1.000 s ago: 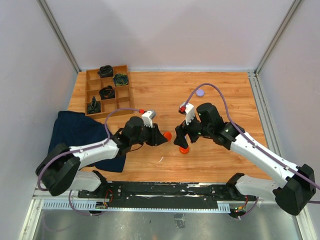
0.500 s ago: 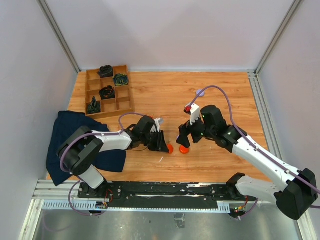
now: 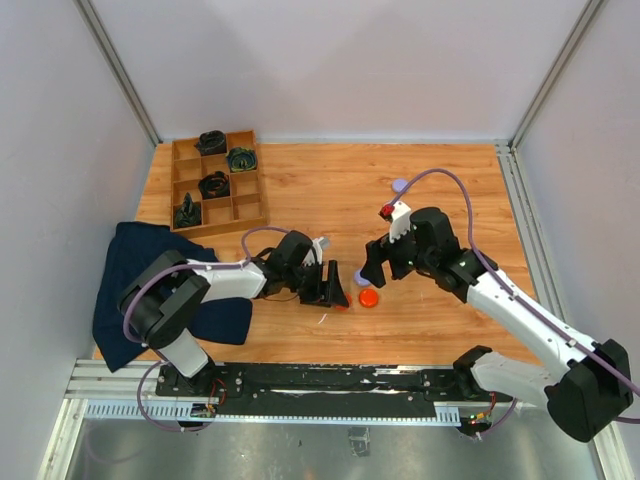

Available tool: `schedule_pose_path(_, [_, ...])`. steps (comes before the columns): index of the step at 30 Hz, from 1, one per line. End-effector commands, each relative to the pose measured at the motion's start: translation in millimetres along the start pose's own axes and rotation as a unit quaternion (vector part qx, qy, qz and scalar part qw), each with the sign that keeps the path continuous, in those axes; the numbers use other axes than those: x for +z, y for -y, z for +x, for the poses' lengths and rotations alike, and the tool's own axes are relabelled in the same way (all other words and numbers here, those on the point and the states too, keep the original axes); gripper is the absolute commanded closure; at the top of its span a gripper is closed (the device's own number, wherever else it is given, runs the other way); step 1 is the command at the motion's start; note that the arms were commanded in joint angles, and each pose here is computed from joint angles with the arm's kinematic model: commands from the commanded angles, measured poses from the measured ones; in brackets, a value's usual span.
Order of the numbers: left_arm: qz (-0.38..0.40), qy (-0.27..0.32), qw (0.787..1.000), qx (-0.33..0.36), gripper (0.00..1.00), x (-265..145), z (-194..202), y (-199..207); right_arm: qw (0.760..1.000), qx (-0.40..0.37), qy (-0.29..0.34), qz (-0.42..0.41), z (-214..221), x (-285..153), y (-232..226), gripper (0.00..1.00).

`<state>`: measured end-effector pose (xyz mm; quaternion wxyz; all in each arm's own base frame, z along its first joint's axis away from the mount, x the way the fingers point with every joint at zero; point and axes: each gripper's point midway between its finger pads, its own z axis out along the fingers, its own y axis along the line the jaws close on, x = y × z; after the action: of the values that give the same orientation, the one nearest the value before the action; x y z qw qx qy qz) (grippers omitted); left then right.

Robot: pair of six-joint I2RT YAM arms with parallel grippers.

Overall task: Insert the wireless bluetooth earbuds into the charging case
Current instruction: Place the charging case at the center of the board.

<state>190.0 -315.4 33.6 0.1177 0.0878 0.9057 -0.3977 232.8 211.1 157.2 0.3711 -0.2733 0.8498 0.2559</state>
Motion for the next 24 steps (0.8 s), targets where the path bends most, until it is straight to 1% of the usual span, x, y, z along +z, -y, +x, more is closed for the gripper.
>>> schedule_pose_path(1, [-0.054, 0.007, 0.998, -0.002, 0.22, -4, 0, -15, 1.000, 0.015, 0.013, 0.012, -13, 1, 10, 0.13])
schedule_pose_path(6, [-0.102, 0.049, 0.994, -0.001, 0.04, -22, -16, -23, 0.999, 0.032, 0.010, 0.027, -21, 6, 29, 0.13])
schedule_pose_path(7, [-0.110, 0.061, 0.992, 0.000, 0.01, -28, -21, -24, 0.999, 0.038, 0.008, 0.035, -23, 8, 36, 0.13])
schedule_pose_path(10, [-0.128, 0.096, 0.987, -0.004, 0.01, -50, -36, -26, 0.996, 0.058, 0.004, 0.070, -28, 13, 63, 0.13])
schedule_pose_path(13, [-0.125, 0.116, 0.985, -0.004, 0.01, -70, -48, -26, 0.991, 0.071, -0.001, 0.109, -31, 24, 94, 0.13])
schedule_pose_path(17, [-0.119, 0.138, 0.983, -0.004, 0.01, -96, -66, -27, 0.984, 0.076, 0.011, 0.163, -42, 36, 136, 0.14])
schedule_pose_path(21, [-0.127, 0.172, 0.977, 0.016, 0.01, -125, -88, -23, 0.971, 0.074, 0.022, 0.225, -55, 51, 182, 0.16])
schedule_pose_path(24, [-0.151, 0.208, 0.965, 0.043, 0.01, -149, -107, -17, 0.964, 0.079, 0.030, 0.251, -64, 65, 212, 0.17])
